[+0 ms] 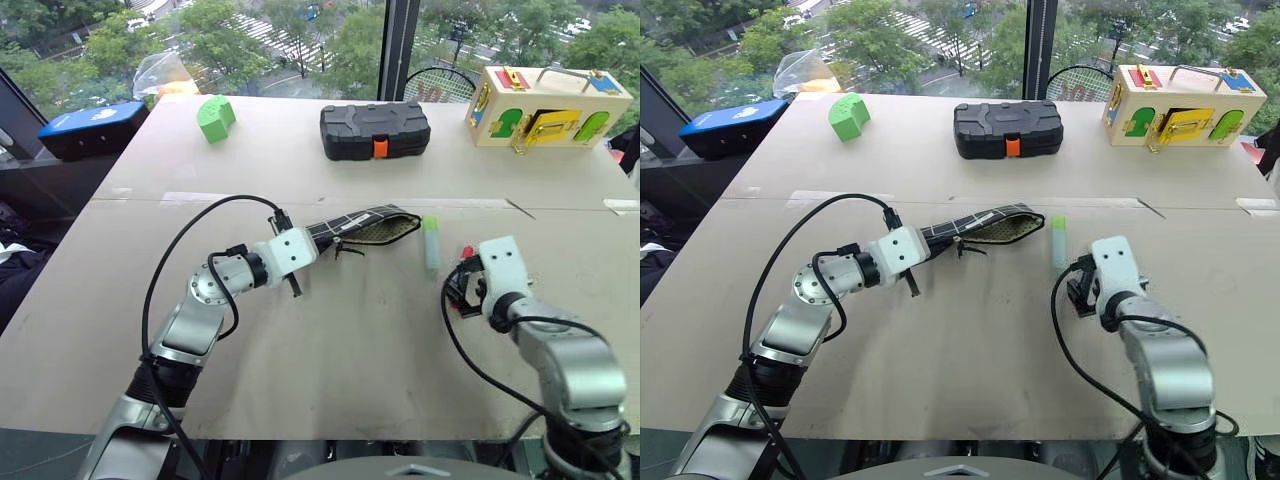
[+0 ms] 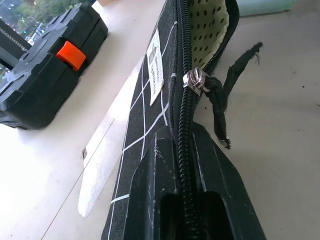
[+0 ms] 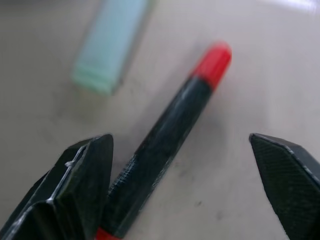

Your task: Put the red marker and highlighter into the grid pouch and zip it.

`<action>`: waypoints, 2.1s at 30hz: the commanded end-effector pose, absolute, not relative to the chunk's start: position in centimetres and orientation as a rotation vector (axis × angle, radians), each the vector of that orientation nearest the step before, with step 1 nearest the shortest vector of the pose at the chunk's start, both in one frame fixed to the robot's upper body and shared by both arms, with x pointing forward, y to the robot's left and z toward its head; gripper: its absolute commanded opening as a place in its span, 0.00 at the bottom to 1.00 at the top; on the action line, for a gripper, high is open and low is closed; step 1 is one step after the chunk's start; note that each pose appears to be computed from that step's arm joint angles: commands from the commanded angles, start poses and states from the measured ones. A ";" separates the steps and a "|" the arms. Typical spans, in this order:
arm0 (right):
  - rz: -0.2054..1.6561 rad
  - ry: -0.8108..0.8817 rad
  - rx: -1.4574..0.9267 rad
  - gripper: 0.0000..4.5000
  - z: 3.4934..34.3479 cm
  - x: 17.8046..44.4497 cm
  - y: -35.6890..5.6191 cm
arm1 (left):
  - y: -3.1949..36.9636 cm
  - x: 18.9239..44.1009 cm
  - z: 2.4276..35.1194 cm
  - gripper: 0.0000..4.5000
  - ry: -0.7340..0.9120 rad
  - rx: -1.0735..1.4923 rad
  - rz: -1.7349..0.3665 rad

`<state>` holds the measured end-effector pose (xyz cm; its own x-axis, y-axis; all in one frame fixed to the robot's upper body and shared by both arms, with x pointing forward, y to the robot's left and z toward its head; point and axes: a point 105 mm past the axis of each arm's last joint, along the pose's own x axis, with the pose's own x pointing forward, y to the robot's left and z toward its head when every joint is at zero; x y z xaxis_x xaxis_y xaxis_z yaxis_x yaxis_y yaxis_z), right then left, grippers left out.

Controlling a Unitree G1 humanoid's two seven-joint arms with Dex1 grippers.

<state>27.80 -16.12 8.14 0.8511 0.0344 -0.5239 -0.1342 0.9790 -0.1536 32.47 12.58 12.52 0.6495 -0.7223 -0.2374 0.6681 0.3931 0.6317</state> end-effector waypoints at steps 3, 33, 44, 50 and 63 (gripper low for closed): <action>-0.029 0.525 -0.179 0.41 7.8 27.8 -17.9 | 12.3 32.3 14.4 0.00 -0.153 0.776 -0.890; 1.021 0.272 -1.065 0.06 17.4 33.7 -5.5 | 9.1 30.9 14.5 0.00 -0.233 0.816 -1.011; 1.095 0.111 -0.599 0.73 23.5 32.3 -6.6 | 13.7 32.3 13.8 0.00 -0.097 0.780 -0.796; 0.799 0.192 -0.330 0.73 21.7 32.3 -10.1 | 16.8 32.9 14.5 0.00 -0.050 0.793 -0.667; 0.240 0.499 -0.240 0.55 8.8 35.2 -11.5 | 16.3 32.9 15.4 0.00 -0.064 0.813 -0.687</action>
